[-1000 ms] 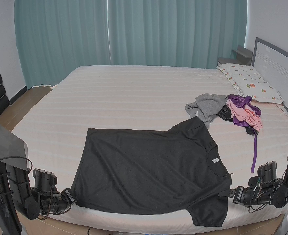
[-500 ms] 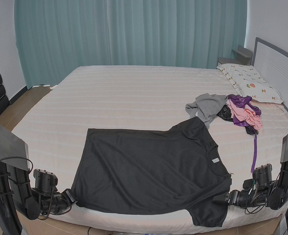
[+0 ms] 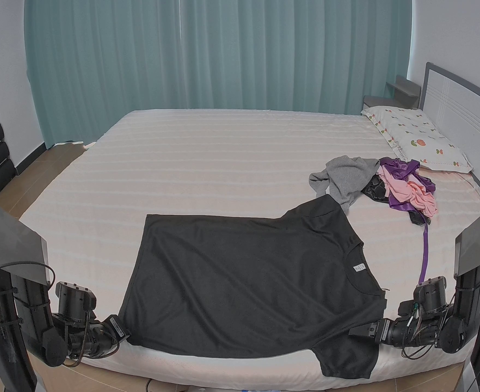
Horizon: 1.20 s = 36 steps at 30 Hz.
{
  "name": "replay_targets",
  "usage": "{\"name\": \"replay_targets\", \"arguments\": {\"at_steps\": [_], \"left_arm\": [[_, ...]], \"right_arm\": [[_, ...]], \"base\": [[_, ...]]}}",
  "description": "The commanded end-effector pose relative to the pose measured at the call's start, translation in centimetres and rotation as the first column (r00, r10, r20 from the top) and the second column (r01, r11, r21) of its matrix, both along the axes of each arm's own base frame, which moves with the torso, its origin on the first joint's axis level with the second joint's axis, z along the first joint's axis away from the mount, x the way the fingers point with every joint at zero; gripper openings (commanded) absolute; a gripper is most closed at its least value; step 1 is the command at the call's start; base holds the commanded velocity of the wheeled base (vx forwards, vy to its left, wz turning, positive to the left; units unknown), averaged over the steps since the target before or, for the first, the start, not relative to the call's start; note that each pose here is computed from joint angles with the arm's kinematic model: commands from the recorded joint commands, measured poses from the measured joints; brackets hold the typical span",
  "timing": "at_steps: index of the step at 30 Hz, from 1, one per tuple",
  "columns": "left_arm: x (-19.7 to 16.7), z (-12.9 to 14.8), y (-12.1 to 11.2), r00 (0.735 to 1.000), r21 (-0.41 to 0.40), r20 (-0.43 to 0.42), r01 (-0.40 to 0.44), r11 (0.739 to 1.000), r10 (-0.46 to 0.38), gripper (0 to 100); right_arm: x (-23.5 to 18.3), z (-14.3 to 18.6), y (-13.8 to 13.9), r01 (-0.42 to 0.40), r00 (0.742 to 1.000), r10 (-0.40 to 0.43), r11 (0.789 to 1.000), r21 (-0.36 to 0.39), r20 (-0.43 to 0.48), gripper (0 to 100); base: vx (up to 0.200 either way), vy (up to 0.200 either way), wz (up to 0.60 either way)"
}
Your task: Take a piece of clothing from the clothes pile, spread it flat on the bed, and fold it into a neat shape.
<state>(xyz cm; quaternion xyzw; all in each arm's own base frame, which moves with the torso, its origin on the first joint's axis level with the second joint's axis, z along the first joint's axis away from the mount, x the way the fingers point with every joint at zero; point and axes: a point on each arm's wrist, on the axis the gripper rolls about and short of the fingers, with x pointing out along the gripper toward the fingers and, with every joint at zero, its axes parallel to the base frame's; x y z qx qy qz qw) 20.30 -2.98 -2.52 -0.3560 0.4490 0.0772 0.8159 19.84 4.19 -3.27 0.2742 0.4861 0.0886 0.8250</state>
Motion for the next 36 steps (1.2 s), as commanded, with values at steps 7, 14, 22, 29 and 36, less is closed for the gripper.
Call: {"name": "replay_targets", "arguments": {"at_steps": [7, 14, 22, 29, 36], "left_arm": [[0.0, 0.0, 0.0, 1.000, -0.001, 0.000, 0.000, 1.000, 0.000, 0], [0.3, 0.2, 0.0, 0.998, -0.036, 0.021, -0.054, 0.998, 0.055, 0], [-0.8, 1.0, 0.0, 0.997, 0.003, 0.034, -0.071, 0.997, 0.071, 0], [-1.2, 1.3, -0.1, 0.997, 0.030, 0.023, -0.069, 0.997, 0.068, 0], [-2.2, 1.4, -0.6, 0.998, 0.052, -0.047, -0.028, 0.998, 0.030, 0]], "right_arm": [[-0.5, -0.3, -0.2, 0.017, 0.999, -0.018, 1.000, -0.019, -0.030, 0], [-0.7, 1.1, -0.8, 0.063, 0.998, -0.064, 0.997, -0.050, -0.003, 0], [-2.0, 2.7, -1.1, 0.065, 0.997, -0.068, 0.996, -0.061, -0.045, 0], [-3.4, 3.8, -1.3, 0.059, 0.994, -0.065, 0.996, -0.071, -0.091, 0], [-4.3, 4.5, -1.4, 0.064, 0.991, -0.072, 0.995, -0.077, -0.111, 0]], "base": [[0.000, 0.000, 0.00], [0.000, 0.000, 0.00], [0.000, 0.000, 0.00], [0.000, 0.000, 0.00], [0.000, 0.000, 0.00]]}}
